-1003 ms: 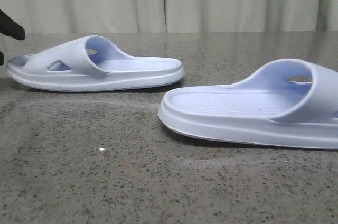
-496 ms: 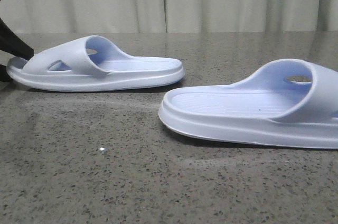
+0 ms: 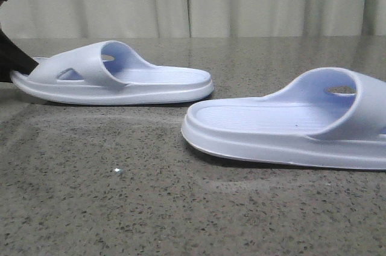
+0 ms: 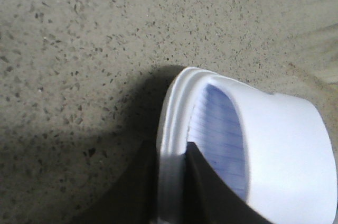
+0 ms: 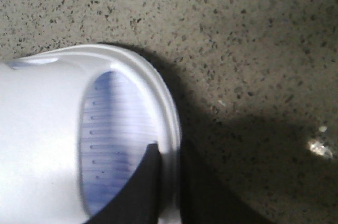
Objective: Insert blue slippers together front up
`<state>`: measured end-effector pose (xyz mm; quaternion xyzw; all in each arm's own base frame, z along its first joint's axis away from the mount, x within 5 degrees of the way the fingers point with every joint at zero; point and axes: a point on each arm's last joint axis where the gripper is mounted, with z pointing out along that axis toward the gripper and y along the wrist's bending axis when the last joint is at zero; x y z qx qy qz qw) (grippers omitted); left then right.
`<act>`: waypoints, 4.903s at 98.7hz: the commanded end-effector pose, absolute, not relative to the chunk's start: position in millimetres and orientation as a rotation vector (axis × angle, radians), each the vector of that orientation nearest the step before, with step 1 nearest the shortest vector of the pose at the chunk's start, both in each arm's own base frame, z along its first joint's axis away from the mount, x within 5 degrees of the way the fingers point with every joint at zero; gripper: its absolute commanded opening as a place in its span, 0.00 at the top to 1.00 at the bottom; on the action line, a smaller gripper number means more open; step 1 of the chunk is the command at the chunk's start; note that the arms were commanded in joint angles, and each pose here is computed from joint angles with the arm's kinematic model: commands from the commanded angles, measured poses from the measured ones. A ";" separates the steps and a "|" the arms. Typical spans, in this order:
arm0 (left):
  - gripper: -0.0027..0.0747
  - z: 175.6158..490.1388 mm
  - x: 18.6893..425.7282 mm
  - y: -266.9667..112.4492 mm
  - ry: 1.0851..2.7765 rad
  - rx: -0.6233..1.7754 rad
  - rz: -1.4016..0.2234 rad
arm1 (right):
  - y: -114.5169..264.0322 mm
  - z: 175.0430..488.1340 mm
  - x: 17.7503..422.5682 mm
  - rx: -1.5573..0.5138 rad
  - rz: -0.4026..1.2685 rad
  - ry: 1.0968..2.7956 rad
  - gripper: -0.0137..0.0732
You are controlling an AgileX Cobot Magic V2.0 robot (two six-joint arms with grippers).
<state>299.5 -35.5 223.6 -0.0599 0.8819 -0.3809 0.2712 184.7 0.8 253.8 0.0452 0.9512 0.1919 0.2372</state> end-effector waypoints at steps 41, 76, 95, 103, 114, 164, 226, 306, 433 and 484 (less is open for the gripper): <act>0.95 291.2 268.1 5.2 2.159 -0.115 -1.096 | 1.7 273.5 196.2 0.145 0.559 2.409 0.97; 0.95 296.4 262.6 12.9 2.089 -0.152 -1.235 | 7.3 308.3 191.4 0.178 0.623 2.102 0.97; 0.95 293.4 265.0 10.0 2.067 -0.144 -1.371 | 8.7 318.1 188.1 0.178 0.637 2.021 0.97; 0.95 288.7 265.9 10.4 2.081 -0.154 -1.377 | 9.1 320.9 189.1 0.183 0.655 1.990 0.97; 0.95 284.9 264.8 10.2 2.087 -0.166 -1.374 | 9.5 325.0 189.8 0.187 0.668 1.972 0.97; 0.95 279.8 266.3 12.4 2.093 -0.195 -1.342 | 11.8 335.3 194.2 0.139 0.697 1.973 0.97; 0.95 265.5 259.5 -4.2 2.041 -0.260 -1.554 | 21.2 288.5 237.5 0.088 1.069 2.124 0.97; 0.95 273.4 260.7 -45.5 1.988 -0.130 -1.676 | 64.0 294.6 293.2 -0.175 1.244 2.164 0.97; 0.94 258.4 273.8 -42.8 2.060 -0.146 -1.348 | 13.9 308.9 298.4 -0.200 1.393 2.108 0.58; 0.37 263.5 278.8 -40.2 2.061 0.147 -1.128 | 13.9 308.9 298.4 -0.200 1.393 2.108 0.58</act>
